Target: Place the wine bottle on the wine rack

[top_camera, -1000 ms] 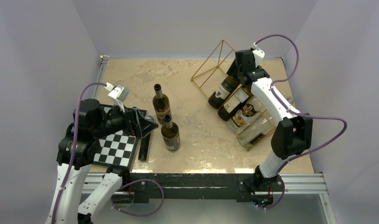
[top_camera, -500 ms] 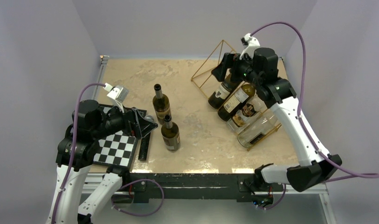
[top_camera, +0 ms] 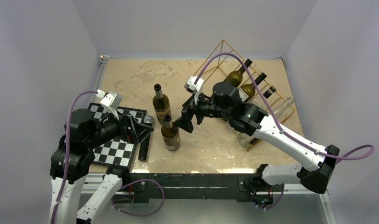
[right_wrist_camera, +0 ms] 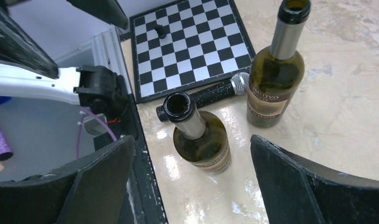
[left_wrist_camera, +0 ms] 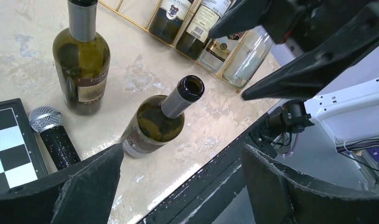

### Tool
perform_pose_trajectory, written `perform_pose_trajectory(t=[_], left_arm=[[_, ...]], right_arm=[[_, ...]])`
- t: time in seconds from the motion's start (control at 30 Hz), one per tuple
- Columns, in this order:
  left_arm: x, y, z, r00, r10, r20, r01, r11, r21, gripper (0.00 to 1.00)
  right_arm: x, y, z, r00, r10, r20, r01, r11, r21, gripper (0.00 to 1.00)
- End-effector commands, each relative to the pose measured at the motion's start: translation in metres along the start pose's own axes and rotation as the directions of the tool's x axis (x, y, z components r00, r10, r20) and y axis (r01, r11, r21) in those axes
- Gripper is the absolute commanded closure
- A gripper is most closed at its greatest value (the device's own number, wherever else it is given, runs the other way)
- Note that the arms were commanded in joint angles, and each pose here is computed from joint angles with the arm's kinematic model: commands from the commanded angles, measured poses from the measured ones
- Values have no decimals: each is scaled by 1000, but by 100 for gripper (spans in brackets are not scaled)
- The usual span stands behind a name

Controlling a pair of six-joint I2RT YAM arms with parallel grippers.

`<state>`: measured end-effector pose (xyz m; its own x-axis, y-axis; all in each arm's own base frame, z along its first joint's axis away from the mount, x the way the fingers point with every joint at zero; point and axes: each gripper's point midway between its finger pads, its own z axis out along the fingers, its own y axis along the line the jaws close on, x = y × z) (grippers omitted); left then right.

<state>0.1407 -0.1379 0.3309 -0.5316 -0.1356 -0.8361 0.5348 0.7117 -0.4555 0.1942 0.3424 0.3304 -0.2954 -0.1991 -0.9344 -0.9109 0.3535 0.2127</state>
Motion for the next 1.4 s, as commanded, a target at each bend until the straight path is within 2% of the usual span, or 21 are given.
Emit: perform_pose_trajectory(t=[0.0, 0.13, 0.3, 0.4, 0.63, 1.0, 1.2, 1.37], left_arm=[[-7, -6, -15, 999, 38, 32, -38, 999, -21, 1], [-2, -8, -19, 999, 28, 19, -28, 999, -22, 1], [2, -10, -20, 999, 38, 15, -38, 999, -4, 1], [5, -7, -20, 999, 34, -9, -34, 999, -18, 1], [9, -1, -17, 999, 24, -21, -25, 999, -36, 1], [15, 5, -13, 999, 13, -52, -16, 999, -51, 1], [15, 7, -11, 998, 12, -57, -15, 998, -57, 1], [14, 10, -11, 999, 10, -49, -14, 997, -77, 1]], right_arm=[[-30, 3, 7, 979, -99, 181, 82, 992, 97, 2], [-20, 8, 22, 974, -123, 189, 97, 985, 141, 4], [-17, 3, 38, 962, -53, 267, 2, 982, 187, 21], [-12, 3, 45, 954, -73, 292, 4, 973, 231, 22], [11, 13, 73, 960, -85, 266, 19, 970, 243, 19], [28, 3, 79, 940, -91, 329, -43, 925, 377, 30], [35, 2, 81, 942, -90, 323, -48, 917, 395, 46], [38, 5, 83, 944, -146, 296, -1, 896, 445, 77]])
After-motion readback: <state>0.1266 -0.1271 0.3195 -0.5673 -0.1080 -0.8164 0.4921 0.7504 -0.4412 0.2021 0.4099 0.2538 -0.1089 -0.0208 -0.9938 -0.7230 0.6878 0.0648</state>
